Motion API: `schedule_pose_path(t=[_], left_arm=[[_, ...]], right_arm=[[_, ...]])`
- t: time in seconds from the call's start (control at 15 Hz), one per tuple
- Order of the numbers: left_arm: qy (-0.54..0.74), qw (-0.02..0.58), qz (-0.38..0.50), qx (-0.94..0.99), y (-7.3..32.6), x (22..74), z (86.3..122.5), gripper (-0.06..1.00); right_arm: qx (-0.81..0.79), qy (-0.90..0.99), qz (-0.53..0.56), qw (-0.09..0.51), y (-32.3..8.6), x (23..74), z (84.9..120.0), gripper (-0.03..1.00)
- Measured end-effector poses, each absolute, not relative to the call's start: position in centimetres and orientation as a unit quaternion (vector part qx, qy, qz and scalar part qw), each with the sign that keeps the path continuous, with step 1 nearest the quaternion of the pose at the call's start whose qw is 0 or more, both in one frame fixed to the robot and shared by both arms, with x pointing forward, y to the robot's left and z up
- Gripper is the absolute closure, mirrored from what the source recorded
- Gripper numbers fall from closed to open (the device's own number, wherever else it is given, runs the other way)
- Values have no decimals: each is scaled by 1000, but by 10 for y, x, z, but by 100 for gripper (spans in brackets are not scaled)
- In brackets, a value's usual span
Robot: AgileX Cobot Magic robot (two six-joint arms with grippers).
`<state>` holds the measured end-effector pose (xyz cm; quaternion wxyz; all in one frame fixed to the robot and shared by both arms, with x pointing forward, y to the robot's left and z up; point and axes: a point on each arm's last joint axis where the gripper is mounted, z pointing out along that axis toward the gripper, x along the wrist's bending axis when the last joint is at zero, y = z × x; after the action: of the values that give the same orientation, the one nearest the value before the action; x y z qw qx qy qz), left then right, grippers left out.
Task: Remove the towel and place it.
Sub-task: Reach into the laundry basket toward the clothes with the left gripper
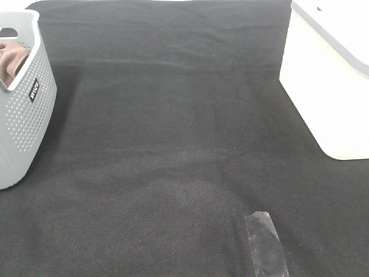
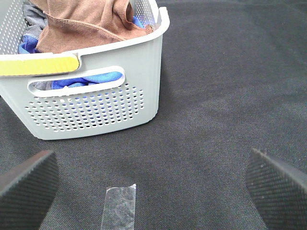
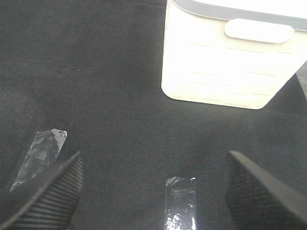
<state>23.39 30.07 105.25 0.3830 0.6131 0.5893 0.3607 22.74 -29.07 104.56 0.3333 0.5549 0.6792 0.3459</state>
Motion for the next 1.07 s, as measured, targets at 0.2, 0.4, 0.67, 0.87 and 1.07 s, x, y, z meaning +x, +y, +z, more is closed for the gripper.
schedule_pose_path(t=[0.2, 0.4, 0.67, 0.87, 1.07], left_arm=[[589, 383, 361, 613, 301, 234, 1052, -5], [589, 383, 361, 613, 301, 234, 1052, -5], [589, 383, 361, 613, 301, 234, 1052, -5], [589, 383, 361, 613, 301, 234, 1052, -5], [589, 383, 361, 613, 301, 234, 1052, -5]], right_arm=[[555, 679, 346, 333, -291, 227, 1046, 20], [555, 679, 346, 333, -291, 227, 1046, 20], [555, 679, 346, 333, -291, 227, 1046, 20], [555, 679, 346, 333, -291, 227, 1046, 20], [555, 679, 346, 333, -291, 227, 1046, 20]])
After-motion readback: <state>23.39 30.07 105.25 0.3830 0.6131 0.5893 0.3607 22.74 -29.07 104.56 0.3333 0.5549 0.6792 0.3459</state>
